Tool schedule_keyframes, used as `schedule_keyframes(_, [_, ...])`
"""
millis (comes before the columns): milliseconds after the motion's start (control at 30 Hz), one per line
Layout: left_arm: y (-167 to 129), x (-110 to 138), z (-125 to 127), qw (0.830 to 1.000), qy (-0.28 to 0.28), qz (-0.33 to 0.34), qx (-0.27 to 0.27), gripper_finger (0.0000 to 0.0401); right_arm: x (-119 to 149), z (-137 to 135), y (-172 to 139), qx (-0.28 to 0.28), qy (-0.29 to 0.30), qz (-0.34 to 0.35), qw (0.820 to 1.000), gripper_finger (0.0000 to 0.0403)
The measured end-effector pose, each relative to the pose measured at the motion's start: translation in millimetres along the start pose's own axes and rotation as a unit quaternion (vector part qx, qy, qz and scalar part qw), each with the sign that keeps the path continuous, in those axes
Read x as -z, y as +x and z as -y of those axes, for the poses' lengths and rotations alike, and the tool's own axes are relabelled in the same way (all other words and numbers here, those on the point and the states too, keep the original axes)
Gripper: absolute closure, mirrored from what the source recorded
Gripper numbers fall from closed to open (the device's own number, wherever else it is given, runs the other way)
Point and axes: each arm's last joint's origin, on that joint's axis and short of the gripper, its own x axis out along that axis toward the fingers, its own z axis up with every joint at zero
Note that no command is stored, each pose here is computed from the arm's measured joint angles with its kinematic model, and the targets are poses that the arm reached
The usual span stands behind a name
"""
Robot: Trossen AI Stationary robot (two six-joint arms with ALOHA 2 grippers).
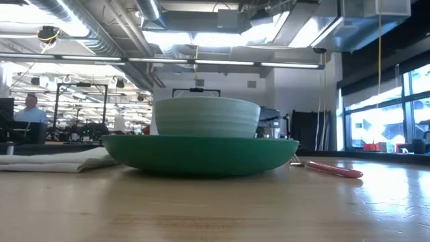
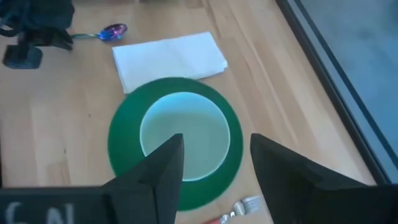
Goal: Set table place
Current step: Put the blue spoon into the blue bowl
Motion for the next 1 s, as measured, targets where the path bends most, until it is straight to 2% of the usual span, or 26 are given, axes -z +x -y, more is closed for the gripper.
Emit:
schedule_keyframes(467, [-4,-12,12,1.000,-0.009,-0.011,-0.014,0.0259,-6,7,6,0.005,0.006,0.005,1.000,0.0215])
schedule_keyframes(633, [-15,-14,12,0.999,0.001,-0.016,-0.038,0.0260,-7,9,7,0.007,0.008,0.005,1.000,0.0215])
schedule_keyframes(767, [-28,-20,10,0.998,0.001,0.009,-0.061,0.0263,-8,11,9,0.010,0.009,0.003,1.000,0.0215])
schedule_keyframes(1000, [-26,-18,3,0.997,0.000,0.026,-0.073,0.0260,-8,12,9,0.011,0.009,0.002,1.000,0.0215])
